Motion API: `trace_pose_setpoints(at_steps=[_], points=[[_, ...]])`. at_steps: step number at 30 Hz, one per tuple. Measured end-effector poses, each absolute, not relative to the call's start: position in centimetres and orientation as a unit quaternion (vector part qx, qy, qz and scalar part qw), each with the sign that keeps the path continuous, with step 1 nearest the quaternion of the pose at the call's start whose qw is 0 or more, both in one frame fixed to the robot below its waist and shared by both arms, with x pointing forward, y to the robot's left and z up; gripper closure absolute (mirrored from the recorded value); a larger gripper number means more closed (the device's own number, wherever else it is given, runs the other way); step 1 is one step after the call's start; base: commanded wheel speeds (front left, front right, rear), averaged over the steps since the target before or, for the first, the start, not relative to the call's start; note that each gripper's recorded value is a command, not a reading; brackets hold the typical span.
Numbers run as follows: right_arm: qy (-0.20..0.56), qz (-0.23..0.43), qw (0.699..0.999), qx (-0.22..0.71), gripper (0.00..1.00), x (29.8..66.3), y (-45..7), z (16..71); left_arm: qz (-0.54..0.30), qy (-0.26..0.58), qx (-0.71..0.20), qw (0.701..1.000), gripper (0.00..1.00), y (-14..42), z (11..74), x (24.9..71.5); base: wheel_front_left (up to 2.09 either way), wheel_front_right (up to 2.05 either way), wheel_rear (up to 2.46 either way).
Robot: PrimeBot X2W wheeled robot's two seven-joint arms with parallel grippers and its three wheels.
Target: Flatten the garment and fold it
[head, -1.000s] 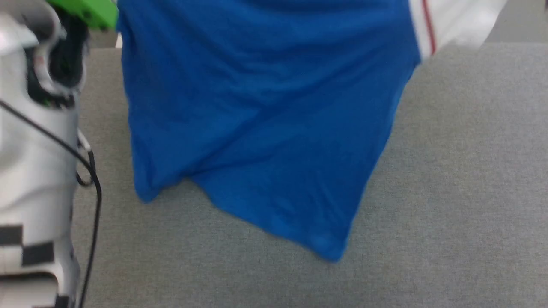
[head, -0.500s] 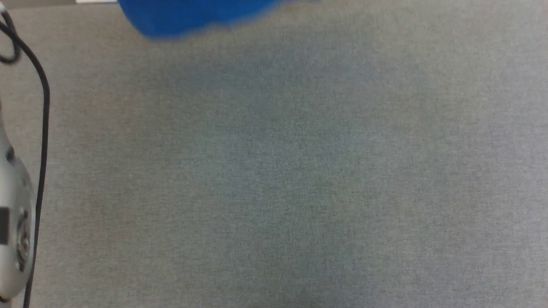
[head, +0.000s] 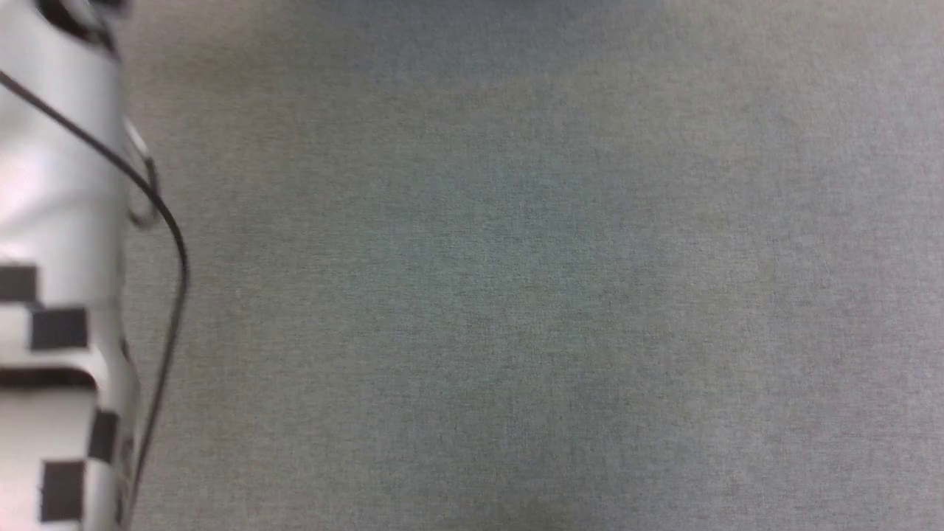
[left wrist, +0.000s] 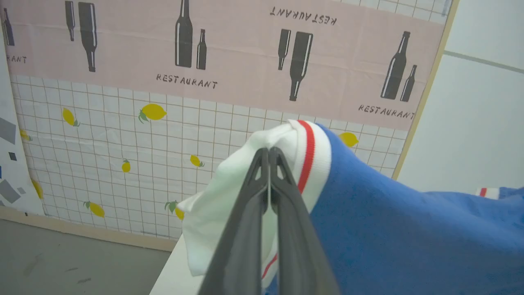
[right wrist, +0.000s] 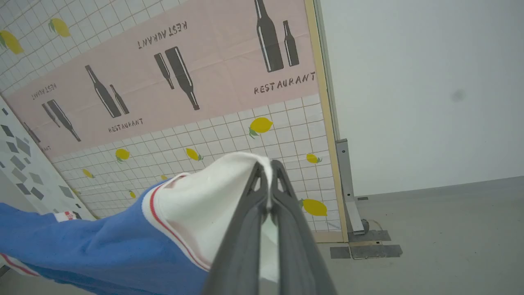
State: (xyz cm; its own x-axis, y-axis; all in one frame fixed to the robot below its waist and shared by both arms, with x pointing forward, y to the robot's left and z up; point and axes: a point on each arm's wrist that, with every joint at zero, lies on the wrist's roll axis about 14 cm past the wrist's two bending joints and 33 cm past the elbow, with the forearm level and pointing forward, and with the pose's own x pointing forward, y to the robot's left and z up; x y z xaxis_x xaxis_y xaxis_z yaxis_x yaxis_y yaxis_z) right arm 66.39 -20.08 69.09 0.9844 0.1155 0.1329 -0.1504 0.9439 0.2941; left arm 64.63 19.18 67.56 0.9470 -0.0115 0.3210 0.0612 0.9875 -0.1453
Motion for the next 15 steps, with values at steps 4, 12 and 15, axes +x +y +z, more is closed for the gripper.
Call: trace_pose_setpoints(at_steps=[4, 12, 15], points=[[-0.037, 0.083, 0.978, 0.187, 1.0, 64.3, -19.9, 66.1, -0.033, -0.139, -0.095, 0.985, 1.0, 18.8, 64.1, 62.2, 0.0, 0.0, 0.0], [0.05, 0.106, 0.97, 0.214, 1.0, 56.0, -20.0, 58.5, -0.041, -0.065, -0.19, 0.979, 1.0, 18.2, 56.6, 53.7, 0.0, 0.0, 0.0], [0.092, 0.098, 0.968, 0.212, 1.0, 52.0, -20.8, 55.6, -0.044, -0.005, -0.208, 0.977, 1.0, 17.3, 52.9, 49.6, 0.0, 0.0, 0.0]])
